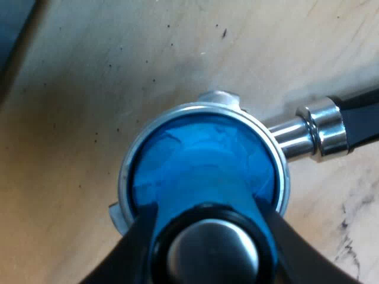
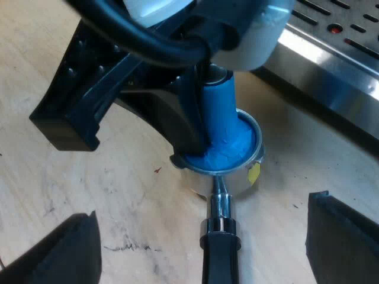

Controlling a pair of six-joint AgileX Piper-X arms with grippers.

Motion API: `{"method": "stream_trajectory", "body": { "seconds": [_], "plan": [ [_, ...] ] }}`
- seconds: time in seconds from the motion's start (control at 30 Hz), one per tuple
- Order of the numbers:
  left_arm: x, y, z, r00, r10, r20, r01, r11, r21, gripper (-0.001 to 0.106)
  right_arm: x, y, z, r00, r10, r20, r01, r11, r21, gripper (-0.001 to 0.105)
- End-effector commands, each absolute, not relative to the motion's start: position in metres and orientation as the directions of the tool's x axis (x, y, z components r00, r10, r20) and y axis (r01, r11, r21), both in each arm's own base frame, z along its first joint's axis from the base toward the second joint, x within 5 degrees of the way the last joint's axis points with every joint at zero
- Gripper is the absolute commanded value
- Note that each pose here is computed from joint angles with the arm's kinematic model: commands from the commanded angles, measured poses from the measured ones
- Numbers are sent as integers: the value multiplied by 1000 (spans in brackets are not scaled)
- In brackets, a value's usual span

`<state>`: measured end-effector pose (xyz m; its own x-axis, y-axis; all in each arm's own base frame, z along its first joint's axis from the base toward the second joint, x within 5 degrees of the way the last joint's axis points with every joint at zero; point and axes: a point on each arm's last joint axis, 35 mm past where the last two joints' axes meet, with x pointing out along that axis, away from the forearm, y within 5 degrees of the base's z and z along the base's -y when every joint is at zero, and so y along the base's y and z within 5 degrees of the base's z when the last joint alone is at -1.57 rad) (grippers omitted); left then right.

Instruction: Grind coffee beans and then tamp

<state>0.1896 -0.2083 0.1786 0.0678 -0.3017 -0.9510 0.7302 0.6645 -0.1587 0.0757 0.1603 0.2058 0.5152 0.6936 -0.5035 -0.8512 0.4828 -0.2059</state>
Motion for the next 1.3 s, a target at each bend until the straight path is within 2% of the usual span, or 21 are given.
{"method": "stream_trajectory", "body": {
  "seconds": [0.03,0.83,1.3],
  "plan": [
    [185,-204,163,42,-225,-973,728,674,-124,0,76,161,207,515,699,-495,-853,475,-216,72],
    [177,-196,149,25,-207,-978,723,679,-125,0,76,161,207,515,699,-495,-853,475,-216,72],
    [185,-204,164,61,-245,-968,727,675,-125,0,76,161,207,515,699,-495,-853,475,-216,72]
  ]
}}
